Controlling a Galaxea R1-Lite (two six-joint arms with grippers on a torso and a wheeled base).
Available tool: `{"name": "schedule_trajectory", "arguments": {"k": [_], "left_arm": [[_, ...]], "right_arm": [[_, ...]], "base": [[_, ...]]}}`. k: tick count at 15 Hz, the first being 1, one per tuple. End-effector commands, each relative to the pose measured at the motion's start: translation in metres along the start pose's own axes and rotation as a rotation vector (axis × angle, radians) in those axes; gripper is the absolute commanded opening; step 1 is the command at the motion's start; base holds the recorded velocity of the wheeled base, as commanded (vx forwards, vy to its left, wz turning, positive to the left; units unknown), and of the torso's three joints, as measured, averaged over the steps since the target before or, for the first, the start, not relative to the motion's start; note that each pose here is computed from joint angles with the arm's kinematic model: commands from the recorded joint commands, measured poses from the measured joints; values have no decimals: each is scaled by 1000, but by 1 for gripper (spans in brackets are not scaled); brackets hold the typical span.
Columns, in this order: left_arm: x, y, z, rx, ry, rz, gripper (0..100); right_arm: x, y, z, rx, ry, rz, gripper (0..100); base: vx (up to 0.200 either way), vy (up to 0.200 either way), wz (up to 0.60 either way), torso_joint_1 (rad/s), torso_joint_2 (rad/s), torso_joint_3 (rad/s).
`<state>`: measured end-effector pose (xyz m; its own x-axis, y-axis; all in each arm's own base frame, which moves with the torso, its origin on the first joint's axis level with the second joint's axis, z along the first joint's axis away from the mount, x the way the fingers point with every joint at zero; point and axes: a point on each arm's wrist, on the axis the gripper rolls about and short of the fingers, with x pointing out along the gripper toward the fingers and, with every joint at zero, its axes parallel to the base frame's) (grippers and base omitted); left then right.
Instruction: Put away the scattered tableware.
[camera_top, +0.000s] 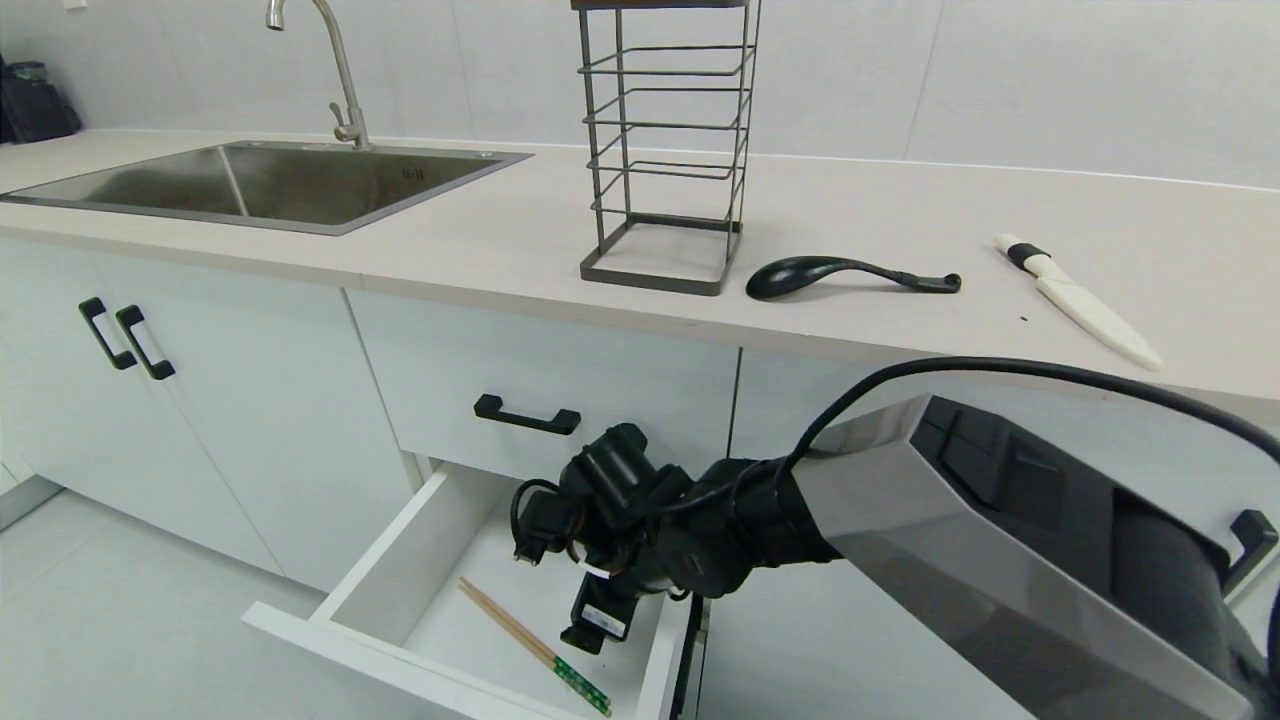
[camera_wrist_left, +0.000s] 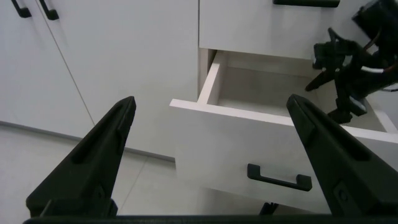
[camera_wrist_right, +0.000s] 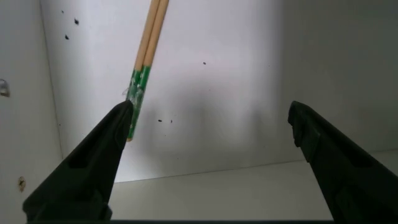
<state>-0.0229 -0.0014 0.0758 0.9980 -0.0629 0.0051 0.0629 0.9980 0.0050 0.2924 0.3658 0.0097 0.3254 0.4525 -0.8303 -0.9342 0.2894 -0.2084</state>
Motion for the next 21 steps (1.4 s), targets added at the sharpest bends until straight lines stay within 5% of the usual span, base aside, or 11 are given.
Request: {"name": "schedule_trajectory", "arguments": {"k": [1, 14, 21], "left_arm": [[0, 0, 0, 0, 1, 0, 100], [0, 0, 0, 0, 1, 2, 100], [0, 0, 0, 0, 1, 0, 100]], "right_arm": [[-30, -3, 18, -9, -74, -30, 100], [-116, 29, 61, -82, -269, 3, 100], [-176, 37, 42, -44, -360, -8, 100]], "base": [[0, 0, 0, 0, 0, 0], [0, 0, 0, 0, 0, 0], [0, 0, 0, 0, 0, 0]]}}
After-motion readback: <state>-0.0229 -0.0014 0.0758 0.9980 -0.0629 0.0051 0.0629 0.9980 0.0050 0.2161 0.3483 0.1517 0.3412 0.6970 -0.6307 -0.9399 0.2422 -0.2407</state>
